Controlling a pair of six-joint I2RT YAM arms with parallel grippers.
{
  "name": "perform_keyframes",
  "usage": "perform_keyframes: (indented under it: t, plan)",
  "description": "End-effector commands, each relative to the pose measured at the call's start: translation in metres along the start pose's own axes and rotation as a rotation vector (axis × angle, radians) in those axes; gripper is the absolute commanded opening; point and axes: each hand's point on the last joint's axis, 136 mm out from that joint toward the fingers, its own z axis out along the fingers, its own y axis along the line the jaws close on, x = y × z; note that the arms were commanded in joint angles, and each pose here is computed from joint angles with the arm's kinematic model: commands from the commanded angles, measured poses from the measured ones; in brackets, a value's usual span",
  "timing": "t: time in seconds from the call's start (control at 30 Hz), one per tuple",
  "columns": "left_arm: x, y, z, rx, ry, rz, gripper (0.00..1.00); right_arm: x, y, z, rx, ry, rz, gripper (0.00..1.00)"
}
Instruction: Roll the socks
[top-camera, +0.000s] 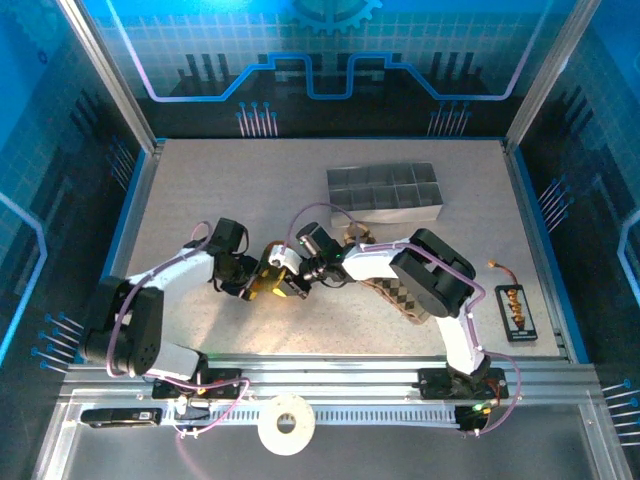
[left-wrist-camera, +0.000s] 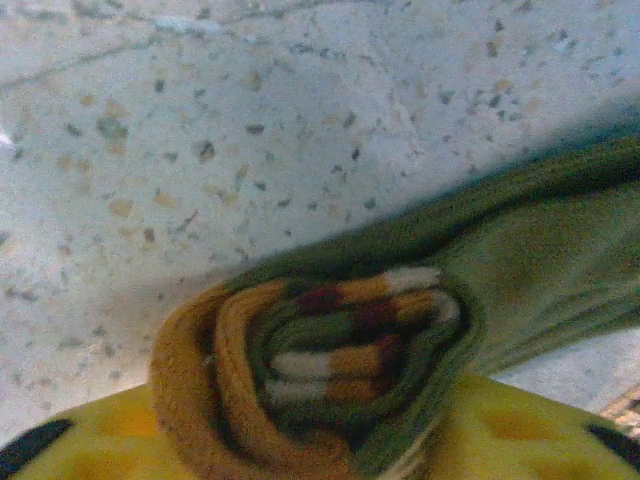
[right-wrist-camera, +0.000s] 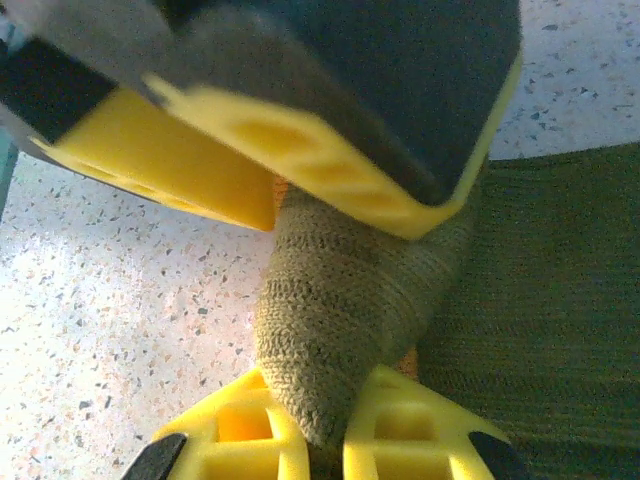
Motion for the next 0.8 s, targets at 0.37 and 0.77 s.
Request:
perform_keyframes:
  t: [0.37,0.77]
  plan:
    - [0.003,0.068,0.008,-0.332,0.002,-0.025,0.35,-0.008,0.018,-0.056,0.401,-0.008,-0.461,0.64]
    - [0.004,0.053,0.009,-0.315,0.031,-0.006,0.35,-0.011,0.028,-0.011,0.57,0.185,-0.822,0.65]
